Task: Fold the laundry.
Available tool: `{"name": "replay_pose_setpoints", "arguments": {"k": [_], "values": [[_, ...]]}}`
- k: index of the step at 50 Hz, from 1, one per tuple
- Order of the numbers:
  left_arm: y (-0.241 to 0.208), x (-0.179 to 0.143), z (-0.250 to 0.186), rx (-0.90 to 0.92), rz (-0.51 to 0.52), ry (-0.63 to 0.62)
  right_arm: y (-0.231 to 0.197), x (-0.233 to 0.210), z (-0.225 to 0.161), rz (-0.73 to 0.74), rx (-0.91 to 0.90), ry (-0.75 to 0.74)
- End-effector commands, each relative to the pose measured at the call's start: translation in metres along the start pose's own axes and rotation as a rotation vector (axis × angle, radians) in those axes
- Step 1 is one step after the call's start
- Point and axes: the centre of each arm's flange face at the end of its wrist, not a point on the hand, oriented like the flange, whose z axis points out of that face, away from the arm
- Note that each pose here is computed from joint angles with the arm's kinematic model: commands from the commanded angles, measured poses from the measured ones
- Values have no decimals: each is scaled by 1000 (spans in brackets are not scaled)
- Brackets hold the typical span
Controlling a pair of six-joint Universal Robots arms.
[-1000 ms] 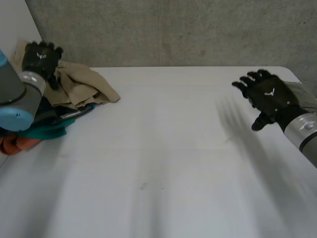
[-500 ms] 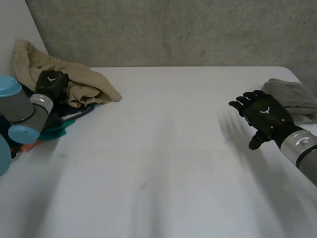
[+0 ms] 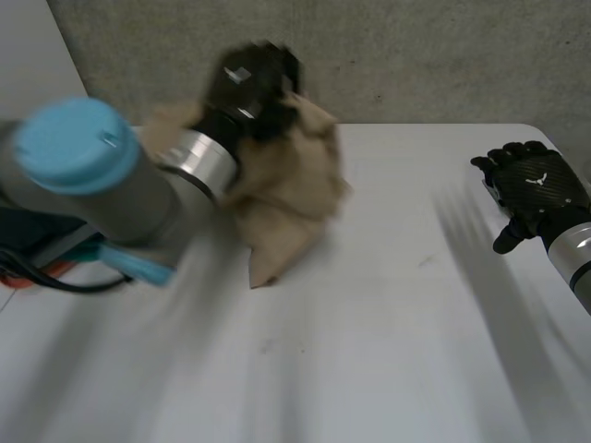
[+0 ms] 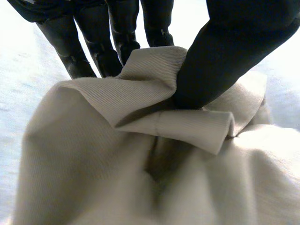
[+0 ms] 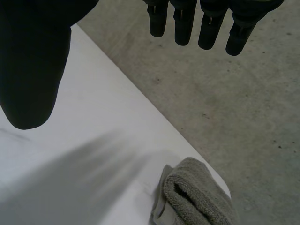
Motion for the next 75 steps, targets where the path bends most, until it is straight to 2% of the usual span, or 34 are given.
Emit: {"name": "replay_pose_setpoints", "arguments": {"k": [1, 7, 9, 13, 15, 20, 22, 27, 32, 39, 57, 65, 69, 71, 73, 75], "values": [[73, 74, -23, -189, -94, 142, 0, 0, -1, 51, 0, -3], [60, 75, -21, -163, -104, 149, 0, -2, -2, 59, 0, -16], [39, 72, -20, -130, -99, 142, 0, -4, -3, 59, -8, -20], [21, 35, -33, -176, -61, 46, 1, -4, -3, 62, -16, -19], [11, 15, -46, -219, 1, -4, 1, -7, -5, 58, -25, -29], [9, 5, -82, -319, 145, -30, -3, -16, -14, 73, -55, -80], [18, 2, -93, -358, 187, -30, -9, -22, -21, 77, -54, -123], [43, -38, -116, -479, 327, -100, -19, -27, -30, 76, -31, -167], [59, -67, -121, -547, 406, -137, -19, -33, -33, 76, -31, -192], [101, -102, -115, -627, 404, -131, -20, -42, -35, 73, -31, -218], [144, -129, -96, -656, 424, -126, -10, -46, -31, 53, -57, -218], [134, -144, -75, -562, 495, -184, -9, -46, -30, 48, -63, -221], [114, -166, -57, -464, 566, -328, -9, -46, -31, 48, -61, -219], [97, -181, -45, -378, 606, -425, -11, -46, -31, 47, -57, -217], [84, -186, -35, -302, 633, -457, -13, -44, -31, 44, -50, -212], [47, -183, -16, -140, 662, -470, -14, -44, -30, 46, -46, -209]]}}
